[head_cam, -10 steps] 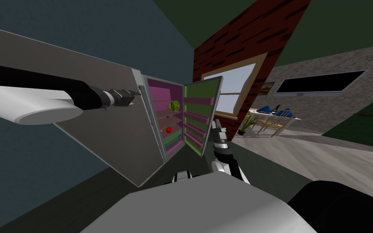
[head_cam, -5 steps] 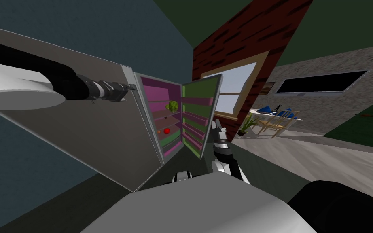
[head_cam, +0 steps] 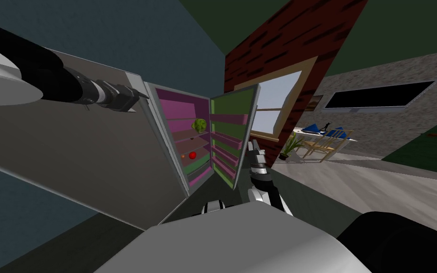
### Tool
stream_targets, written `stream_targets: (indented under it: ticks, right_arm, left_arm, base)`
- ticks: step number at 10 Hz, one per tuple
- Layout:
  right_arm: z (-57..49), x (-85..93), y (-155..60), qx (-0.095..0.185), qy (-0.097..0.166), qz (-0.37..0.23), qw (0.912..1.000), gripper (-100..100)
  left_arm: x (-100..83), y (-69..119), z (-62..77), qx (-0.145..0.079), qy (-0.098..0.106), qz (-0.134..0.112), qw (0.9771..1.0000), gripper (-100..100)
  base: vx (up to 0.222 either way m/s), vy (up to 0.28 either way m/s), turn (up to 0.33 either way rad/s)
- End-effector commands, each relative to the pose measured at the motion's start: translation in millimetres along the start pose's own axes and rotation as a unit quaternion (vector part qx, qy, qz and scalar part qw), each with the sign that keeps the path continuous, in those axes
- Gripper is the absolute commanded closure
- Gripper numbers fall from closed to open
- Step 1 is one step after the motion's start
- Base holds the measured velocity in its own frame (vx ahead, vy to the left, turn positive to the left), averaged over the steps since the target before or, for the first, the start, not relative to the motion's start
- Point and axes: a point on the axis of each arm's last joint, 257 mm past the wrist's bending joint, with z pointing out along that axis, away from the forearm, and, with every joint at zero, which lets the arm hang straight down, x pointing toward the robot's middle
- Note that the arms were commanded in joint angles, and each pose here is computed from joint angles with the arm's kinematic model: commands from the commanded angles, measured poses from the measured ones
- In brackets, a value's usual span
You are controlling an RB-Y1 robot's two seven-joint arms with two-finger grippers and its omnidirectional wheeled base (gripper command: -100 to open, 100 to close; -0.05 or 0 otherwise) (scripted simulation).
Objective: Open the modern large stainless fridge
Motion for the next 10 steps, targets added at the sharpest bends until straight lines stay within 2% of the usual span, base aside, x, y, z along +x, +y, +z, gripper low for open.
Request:
stream_targets:
  ticks: [1,3,4,6,8,9,10]
  right_arm:
    - [0.0,0.0,0.0,0.000,0.000,0.000,1.0000,0]
    - [0.0,0.0,0.0,0.000,0.000,0.000,1.0000,0]
    - [0.0,0.0,0.0,0.000,0.000,0.000,1.0000,0]
    - [0.2,0.1,0.0,0.000,0.000,0.000,1.0000,0]
    - [0.1,0.1,0.0,0.000,0.000,0.000,1.0000,0]
    - [0.1,0.1,0.0,0.000,0.000,0.000,1.0000,0]
    - [0.1,0.0,0.0,0.000,0.000,0.000,1.0000,0]
  left_arm:
    - [-14.9,-1.7,-12.1,-0.018,-0.012,-0.001,0.9998,-100]
    - [-16.7,-2.0,-12.4,-0.018,-0.013,-0.002,0.9998,-100]
    - [-35.0,12.6,-6.6,-0.034,-0.029,-0.007,0.9990,-100]
    - [-52.4,27.6,-1.3,-0.050,-0.045,-0.012,0.9977,-100]
    - [-80.0,55.6,6.1,-0.078,-0.072,-0.012,0.9943,-100]
    - [-86.3,60.4,6.4,-0.083,-0.077,-0.019,0.9934,-100]
    - [-98.8,74.8,8.8,-0.097,-0.090,-0.018,0.9911,-100]
  base:
    - [0.054,-0.055,-0.004]
    - [0.028,-0.023,-0.002]
    - [-0.069,0.001,-0.327]
    - [-0.167,0.044,-0.340]
    - [-0.153,0.014,-0.306]
    - [-0.115,0.001,-0.299]
    - [-0.104,-0.004,-0.352]
